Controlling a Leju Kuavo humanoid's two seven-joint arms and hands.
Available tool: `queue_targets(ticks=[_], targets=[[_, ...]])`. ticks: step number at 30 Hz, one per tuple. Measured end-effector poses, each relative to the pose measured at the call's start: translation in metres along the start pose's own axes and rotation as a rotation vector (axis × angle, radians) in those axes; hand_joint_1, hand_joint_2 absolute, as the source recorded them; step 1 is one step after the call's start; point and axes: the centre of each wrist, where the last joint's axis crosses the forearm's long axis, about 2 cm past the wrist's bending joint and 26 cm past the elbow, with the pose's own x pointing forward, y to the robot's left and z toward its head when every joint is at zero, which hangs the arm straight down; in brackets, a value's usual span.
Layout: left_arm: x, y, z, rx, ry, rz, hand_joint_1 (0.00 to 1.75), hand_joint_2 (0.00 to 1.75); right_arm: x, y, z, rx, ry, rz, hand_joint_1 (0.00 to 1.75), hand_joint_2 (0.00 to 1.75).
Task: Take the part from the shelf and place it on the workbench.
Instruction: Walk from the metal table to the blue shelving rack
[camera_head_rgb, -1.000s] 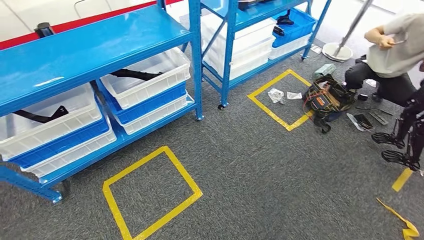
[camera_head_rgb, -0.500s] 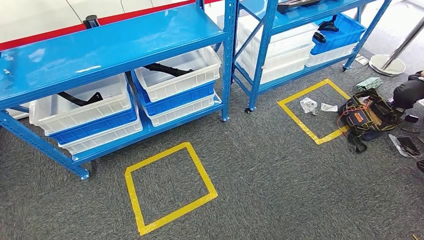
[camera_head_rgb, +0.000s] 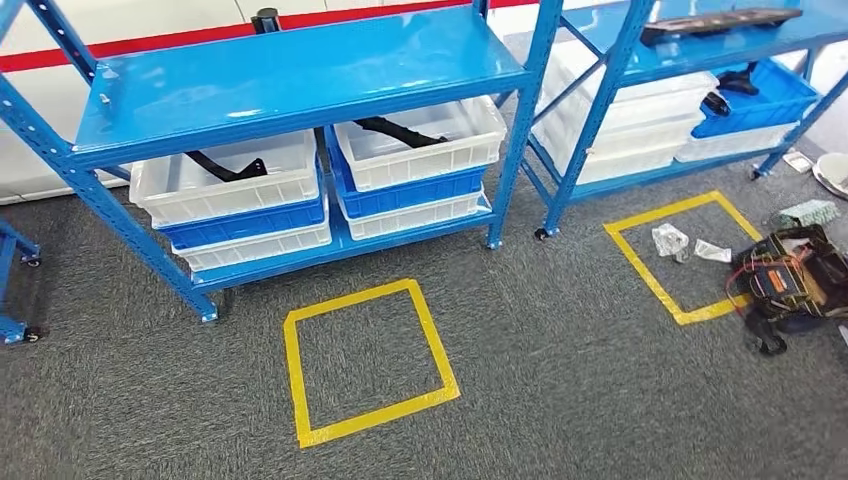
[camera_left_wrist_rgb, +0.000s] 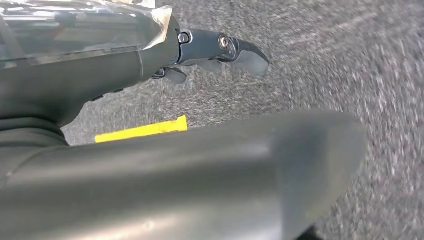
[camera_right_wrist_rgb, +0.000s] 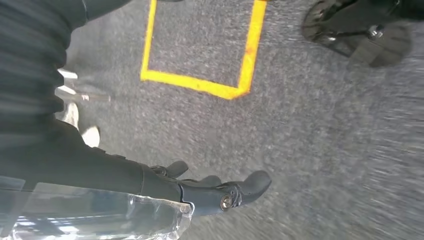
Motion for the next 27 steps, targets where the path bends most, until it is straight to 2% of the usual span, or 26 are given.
queue_targets(ticks=[5, 9, 16, 20, 22, 26, 27], targets=[[0.0001, -0.0011, 0.0003, -0.001, 0.001, 0.002, 0.00, 0.00, -0.0032, 0.0017, 0.0001, 0.004, 0.009, 0.004, 0.00, 1.75], [-0.0001, -0.0013, 0.0005, 0.003, 0.002, 0.003, 0.00, 0.00, -0.0044, 0.0010, -0.0002, 0.002, 0.010, 0.007, 0.00, 0.00], [-0.0009, -0.0006, 0.0007, 0.036, 0.037, 0.003, 0.00, 0.00, -0.0011, 0.0010, 0.0001, 0.001, 0.000, 0.011, 0.00, 0.00], [-0.0001, -0.0012, 0.0007, 0.038, 0.044, 0.002, 0.00, 1.75, -0.0041, 0.0031, 0.0004, 0.014, 0.017, 0.010, 0.00, 0.00], [-0.0005, -0.0012, 0.0008, 0.039, 0.048, 0.001, 0.00, 1.75, -0.0035, 0.0031, 0.0004, 0.016, 0.018, 0.008, 0.00, 0.00], [0.0011, -0.0016, 0.0004, 0.034, 0.050, 0.002, 0.00, 1.75, -0.0016, 0.0029, 0.0006, 0.018, 0.015, 0.000, 0.00, 1.75], [0.0008, -0.0016, 0.0005, 0.031, 0.052, 0.001, 0.00, 1.75, -0.0021, 0.0031, 0.0005, 0.021, 0.015, -0.003, 0.00, 1.75]])
